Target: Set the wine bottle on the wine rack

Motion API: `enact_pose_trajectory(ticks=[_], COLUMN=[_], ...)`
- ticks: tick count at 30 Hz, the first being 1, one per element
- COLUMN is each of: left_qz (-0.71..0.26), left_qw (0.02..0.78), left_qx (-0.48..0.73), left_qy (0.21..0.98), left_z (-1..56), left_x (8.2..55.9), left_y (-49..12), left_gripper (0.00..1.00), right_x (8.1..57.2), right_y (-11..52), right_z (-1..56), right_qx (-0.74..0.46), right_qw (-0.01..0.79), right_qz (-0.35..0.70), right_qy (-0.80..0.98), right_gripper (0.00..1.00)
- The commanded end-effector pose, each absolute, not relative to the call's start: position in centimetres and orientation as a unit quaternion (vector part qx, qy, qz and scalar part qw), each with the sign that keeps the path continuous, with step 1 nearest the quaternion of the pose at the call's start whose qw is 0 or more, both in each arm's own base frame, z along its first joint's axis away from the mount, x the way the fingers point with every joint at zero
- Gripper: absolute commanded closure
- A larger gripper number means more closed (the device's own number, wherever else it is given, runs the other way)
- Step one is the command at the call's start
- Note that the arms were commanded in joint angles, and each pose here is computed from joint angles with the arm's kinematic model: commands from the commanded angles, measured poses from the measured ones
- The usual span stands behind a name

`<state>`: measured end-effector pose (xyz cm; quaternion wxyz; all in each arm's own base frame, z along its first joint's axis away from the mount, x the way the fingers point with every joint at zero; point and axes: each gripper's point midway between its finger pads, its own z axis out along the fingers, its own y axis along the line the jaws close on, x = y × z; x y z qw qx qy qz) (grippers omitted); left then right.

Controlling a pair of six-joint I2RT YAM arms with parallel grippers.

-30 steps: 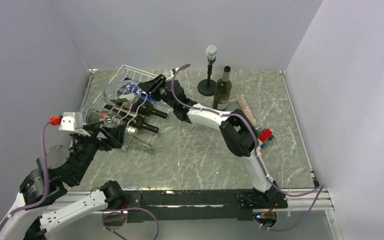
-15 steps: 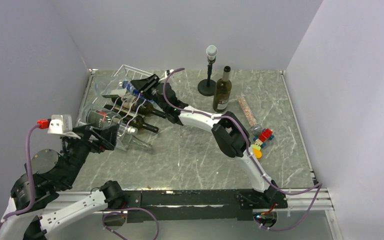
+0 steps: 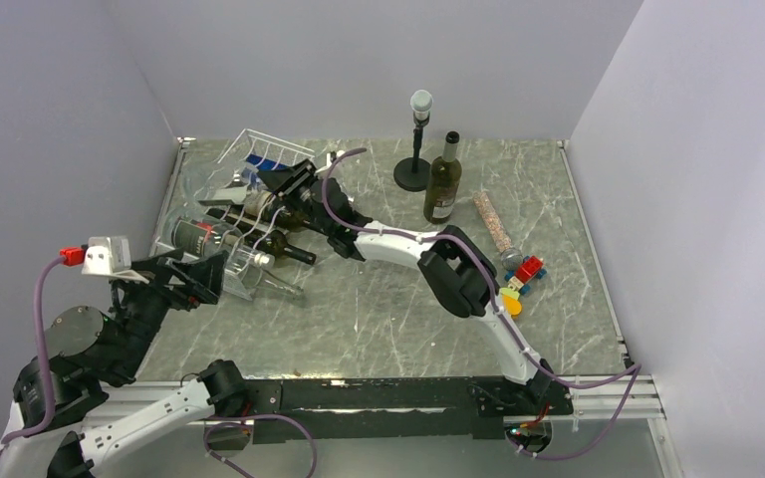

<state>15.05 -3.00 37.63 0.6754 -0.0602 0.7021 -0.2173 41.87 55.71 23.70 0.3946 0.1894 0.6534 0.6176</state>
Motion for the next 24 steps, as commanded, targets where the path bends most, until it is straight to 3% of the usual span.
enact_pose_trajectory(ticks=[1, 18, 24], left_qz=[-0.220, -0.214, -0.217], left_qw=[0.679, 0.675, 0.674], left_qx=[-0.080, -0.087, -0.088], left_qy=[0.696, 0.700, 0.701], left_z=[37.8, 37.3, 37.2], left_x=[14.9, 15.0, 15.0], left_y=[-2.3, -2.1, -2.2], left_gripper=[0.01, 0.01, 0.01], right_x=[35.8, 30.9, 30.2], right_y=[55.7, 57.9, 58.2], right_z=[35.4, 29.0, 27.1], right_qx=[0.168, 0.155, 0.151], right_qw=[0.353, 0.283, 0.274], right_qz=[0.748, 0.732, 0.711], right_qy=[0.536, 0.600, 0.630], right_gripper=[1.00, 1.00, 0.91])
